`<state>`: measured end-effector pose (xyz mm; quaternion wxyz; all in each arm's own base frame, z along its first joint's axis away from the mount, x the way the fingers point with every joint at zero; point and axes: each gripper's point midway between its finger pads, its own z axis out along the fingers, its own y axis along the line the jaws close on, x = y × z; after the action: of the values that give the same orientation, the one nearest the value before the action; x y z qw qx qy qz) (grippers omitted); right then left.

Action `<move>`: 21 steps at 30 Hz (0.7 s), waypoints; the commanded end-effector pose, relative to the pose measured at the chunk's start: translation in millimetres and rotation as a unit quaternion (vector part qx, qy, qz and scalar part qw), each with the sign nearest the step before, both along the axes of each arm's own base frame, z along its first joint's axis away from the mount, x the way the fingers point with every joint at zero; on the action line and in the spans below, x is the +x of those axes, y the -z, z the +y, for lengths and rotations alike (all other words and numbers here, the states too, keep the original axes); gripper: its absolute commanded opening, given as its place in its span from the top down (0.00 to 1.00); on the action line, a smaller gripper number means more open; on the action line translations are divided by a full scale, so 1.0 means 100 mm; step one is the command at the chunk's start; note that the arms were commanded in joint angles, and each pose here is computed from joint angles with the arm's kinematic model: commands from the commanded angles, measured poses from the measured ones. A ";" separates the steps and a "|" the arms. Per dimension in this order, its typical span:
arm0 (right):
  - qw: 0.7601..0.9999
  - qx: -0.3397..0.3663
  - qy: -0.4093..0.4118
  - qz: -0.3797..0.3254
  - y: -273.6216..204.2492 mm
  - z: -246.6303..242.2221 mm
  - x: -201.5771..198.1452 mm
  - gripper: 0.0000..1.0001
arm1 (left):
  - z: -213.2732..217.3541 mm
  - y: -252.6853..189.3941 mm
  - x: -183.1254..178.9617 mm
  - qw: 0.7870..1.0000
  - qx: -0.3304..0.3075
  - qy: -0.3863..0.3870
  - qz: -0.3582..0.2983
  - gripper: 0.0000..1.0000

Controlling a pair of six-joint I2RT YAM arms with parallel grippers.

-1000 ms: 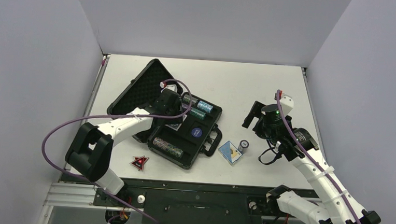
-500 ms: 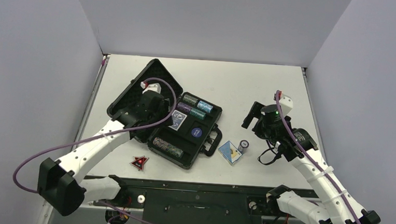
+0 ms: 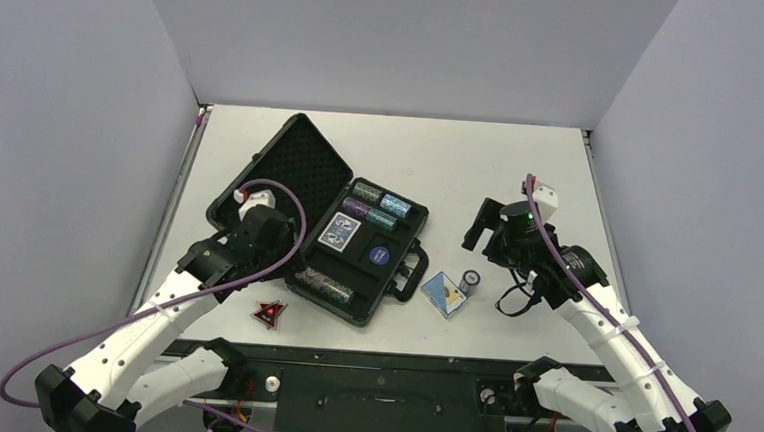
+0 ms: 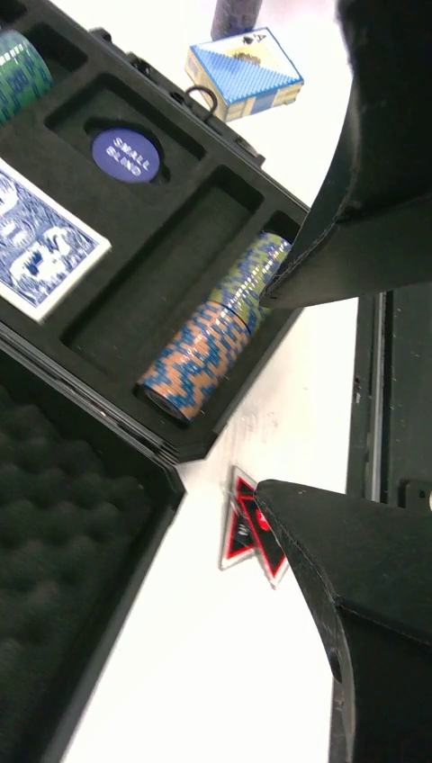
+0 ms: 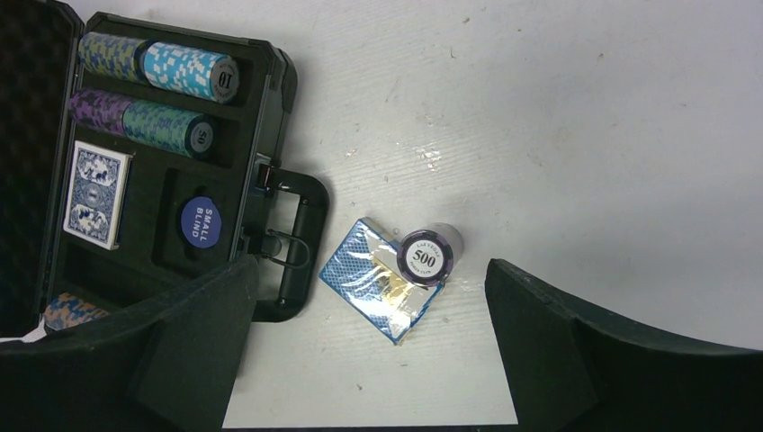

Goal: Pack up texas hold em set

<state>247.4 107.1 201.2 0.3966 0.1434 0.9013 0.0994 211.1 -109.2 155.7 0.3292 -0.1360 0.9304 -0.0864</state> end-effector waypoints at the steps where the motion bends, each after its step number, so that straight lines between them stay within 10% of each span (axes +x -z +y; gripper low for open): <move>1: 1.000 -0.017 -0.024 0.008 0.07 0.03 0.04 0.08 | 0.14 0.09 -0.23 0.999 0.007 -0.030 0.035 0.32; 21: 0.996 -0.041 -0.067 0.046 0.34 0.03 -0.10 0.05 | 0.59 0.67 -0.82 0.974 0.000 -0.200 0.108 0.18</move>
<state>235.0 110.5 162.2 0.3412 0.0762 0.9338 0.0759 128.1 -51.7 94.1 0.2315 -0.2840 0.9304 0.0030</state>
